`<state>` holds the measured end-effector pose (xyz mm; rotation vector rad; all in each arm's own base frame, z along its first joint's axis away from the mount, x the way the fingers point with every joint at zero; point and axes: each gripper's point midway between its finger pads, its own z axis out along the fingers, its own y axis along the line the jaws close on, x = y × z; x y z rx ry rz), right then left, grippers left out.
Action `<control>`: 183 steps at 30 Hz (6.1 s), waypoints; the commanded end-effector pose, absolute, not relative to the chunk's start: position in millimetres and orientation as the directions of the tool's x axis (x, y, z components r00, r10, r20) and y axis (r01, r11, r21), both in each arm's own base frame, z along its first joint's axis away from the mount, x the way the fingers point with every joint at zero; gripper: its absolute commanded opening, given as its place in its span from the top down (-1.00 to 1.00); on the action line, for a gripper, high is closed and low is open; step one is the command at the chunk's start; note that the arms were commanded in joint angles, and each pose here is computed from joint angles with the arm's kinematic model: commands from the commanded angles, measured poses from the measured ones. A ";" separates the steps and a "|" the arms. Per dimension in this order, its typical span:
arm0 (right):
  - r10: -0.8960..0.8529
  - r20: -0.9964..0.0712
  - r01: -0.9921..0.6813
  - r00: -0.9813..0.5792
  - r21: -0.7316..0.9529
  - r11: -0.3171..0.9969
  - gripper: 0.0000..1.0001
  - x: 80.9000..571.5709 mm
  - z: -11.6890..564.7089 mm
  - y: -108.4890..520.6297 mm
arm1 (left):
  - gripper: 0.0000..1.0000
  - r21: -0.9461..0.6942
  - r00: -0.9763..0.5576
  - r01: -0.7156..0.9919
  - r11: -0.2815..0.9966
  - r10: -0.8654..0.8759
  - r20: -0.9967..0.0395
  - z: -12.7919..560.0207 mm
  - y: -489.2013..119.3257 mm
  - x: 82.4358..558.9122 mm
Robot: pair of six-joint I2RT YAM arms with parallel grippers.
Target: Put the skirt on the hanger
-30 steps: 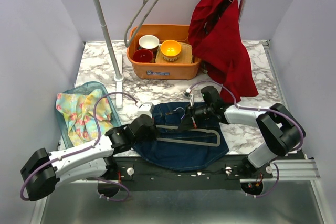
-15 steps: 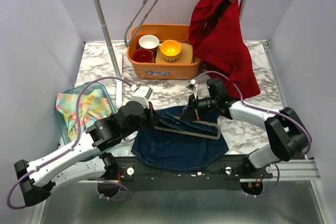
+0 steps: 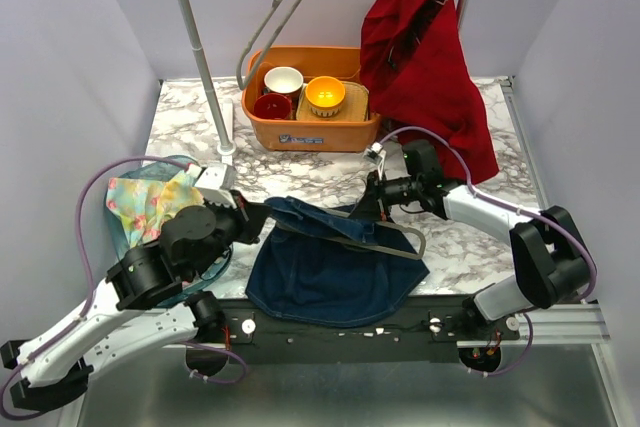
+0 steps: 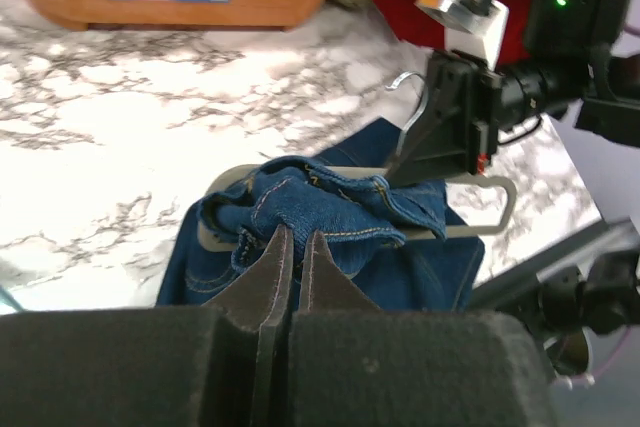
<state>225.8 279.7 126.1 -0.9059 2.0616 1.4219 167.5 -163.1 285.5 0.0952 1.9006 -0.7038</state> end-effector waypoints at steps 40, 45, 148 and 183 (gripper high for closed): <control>-0.362 -0.610 -0.709 -0.705 0.595 0.378 0.99 230.6 85.3 269.0 | -0.60 0.118 -0.331 0.601 0.791 0.380 -0.864 166.4 -354.3 147.4; -0.361 -0.610 -0.709 -0.705 0.598 0.374 0.99 229.9 86.6 269.2 | -0.59 0.242 -0.314 0.501 0.831 0.435 -0.844 149.0 -359.5 165.6; -0.246 -0.911 -0.765 -0.331 0.107 0.635 0.99 216.8 338.5 185.9 | -0.08 0.074 0.013 0.773 0.631 0.100 -0.995 294.7 -463.9 77.6; -0.194 -0.920 -0.718 -0.339 0.120 0.686 0.99 231.5 329.9 172.3 | 1.00 0.159 0.150 0.983 0.095 0.099 -0.984 294.7 -534.1 -1.4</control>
